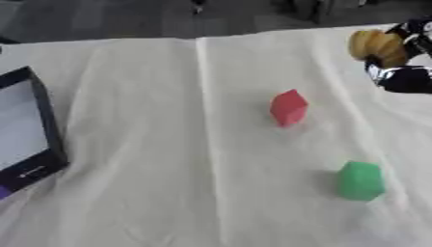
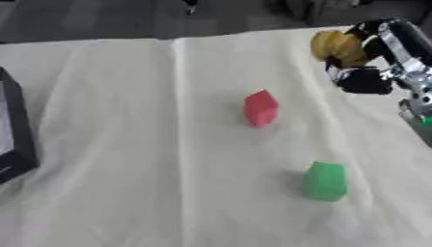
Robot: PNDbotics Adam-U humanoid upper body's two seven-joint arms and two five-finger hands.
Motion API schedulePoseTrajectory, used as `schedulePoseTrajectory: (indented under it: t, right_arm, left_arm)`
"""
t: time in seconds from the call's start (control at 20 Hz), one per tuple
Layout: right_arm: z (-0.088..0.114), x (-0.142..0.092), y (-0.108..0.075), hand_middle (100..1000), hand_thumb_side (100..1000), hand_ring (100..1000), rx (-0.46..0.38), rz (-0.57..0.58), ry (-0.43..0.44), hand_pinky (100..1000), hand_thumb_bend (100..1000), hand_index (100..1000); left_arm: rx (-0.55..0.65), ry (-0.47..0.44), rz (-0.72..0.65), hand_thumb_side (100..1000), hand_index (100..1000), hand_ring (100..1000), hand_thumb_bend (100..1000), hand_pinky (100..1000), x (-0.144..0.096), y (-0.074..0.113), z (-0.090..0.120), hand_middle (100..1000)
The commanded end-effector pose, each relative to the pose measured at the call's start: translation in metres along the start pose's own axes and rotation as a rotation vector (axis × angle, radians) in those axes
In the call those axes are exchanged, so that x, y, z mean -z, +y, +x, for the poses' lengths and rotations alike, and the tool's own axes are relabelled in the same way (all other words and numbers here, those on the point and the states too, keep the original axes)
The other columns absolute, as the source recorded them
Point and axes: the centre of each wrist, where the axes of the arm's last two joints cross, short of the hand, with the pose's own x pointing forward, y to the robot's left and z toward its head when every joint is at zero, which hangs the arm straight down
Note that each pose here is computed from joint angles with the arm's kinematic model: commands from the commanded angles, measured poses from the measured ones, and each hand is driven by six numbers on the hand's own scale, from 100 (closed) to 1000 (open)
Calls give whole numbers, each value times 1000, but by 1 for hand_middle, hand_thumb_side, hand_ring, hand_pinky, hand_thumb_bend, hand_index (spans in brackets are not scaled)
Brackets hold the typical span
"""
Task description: Pick up the objects with one hand, pass them to the other hand, and then place them into the box on the other side of the table.
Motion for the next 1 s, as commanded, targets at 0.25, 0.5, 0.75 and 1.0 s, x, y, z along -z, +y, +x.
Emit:
schedulePoseTrajectory:
  t: [0.25,0.5,0.75,1.0]
  right_arm:
    - [30,-1,24,495,100,505,-94,-136,-279,701,100,541]
    - [49,-1,40,480,100,528,-216,-217,-442,735,117,540]
    - [68,-1,54,474,100,540,-270,-243,-536,748,121,541]
    - [83,-5,67,471,100,549,-300,-220,-619,763,120,542]
  left_arm:
    - [76,22,-160,759,755,833,100,884,16,-3,25,723]
    - [132,21,-279,752,762,834,100,881,25,-11,48,726]
    - [192,-32,-375,735,776,836,100,876,33,-19,70,735]
    - [264,-39,-532,749,801,845,100,880,39,-35,84,748]
